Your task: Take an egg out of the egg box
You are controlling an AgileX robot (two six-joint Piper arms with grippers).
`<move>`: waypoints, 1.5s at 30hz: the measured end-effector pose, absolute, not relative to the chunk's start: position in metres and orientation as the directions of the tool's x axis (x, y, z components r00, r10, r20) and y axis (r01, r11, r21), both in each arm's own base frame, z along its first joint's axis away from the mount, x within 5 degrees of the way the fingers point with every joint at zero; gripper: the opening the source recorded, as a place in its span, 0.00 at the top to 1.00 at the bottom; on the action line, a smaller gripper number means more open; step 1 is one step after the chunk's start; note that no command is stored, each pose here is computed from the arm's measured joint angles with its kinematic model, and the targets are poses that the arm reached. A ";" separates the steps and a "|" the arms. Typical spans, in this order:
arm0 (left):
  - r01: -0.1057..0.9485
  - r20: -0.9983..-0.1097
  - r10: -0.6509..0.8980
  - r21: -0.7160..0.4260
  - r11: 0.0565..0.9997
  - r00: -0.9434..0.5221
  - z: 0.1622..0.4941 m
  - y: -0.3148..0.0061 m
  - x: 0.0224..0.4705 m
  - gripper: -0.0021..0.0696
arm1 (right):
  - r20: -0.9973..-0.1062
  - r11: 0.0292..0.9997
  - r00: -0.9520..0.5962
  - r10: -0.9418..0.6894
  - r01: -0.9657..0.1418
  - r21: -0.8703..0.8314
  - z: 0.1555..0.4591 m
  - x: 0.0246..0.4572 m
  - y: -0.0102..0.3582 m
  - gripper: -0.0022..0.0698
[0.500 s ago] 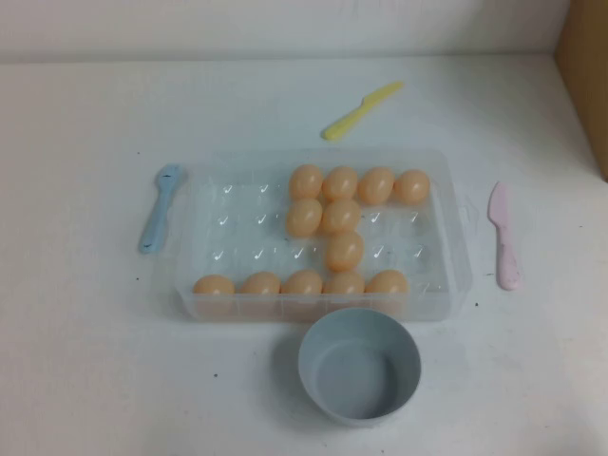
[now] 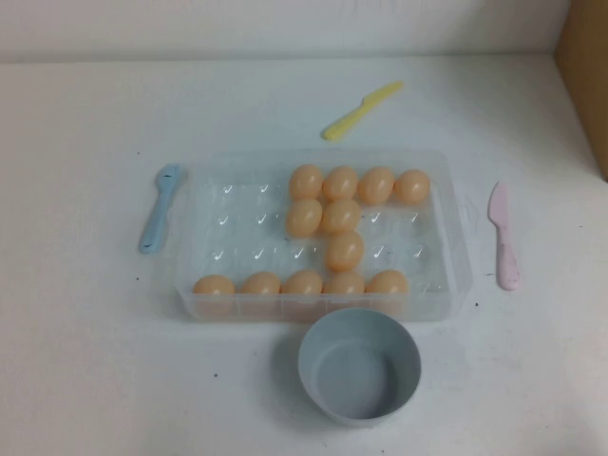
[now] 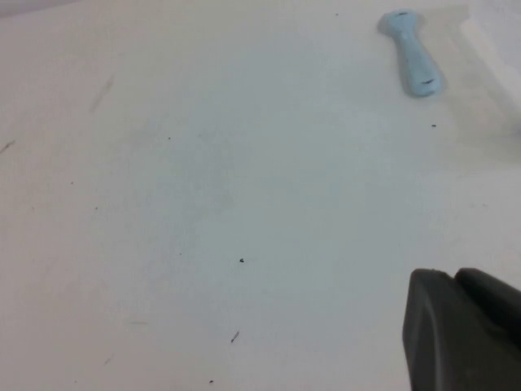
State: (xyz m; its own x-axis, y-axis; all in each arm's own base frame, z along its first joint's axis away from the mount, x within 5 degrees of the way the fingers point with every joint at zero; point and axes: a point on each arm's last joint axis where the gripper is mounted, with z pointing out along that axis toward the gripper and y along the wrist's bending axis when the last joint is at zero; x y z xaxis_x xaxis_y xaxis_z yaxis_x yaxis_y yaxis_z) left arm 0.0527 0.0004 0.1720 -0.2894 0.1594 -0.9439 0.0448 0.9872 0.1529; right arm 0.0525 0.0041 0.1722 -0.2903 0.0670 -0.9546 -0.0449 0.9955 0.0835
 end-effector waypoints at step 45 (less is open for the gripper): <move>0.058 -0.808 -0.588 -0.585 0.809 0.044 0.209 -0.002 0.056 0.98 | -0.955 0.995 -0.290 0.067 -0.045 0.083 0.172 0.053 0.004 0.99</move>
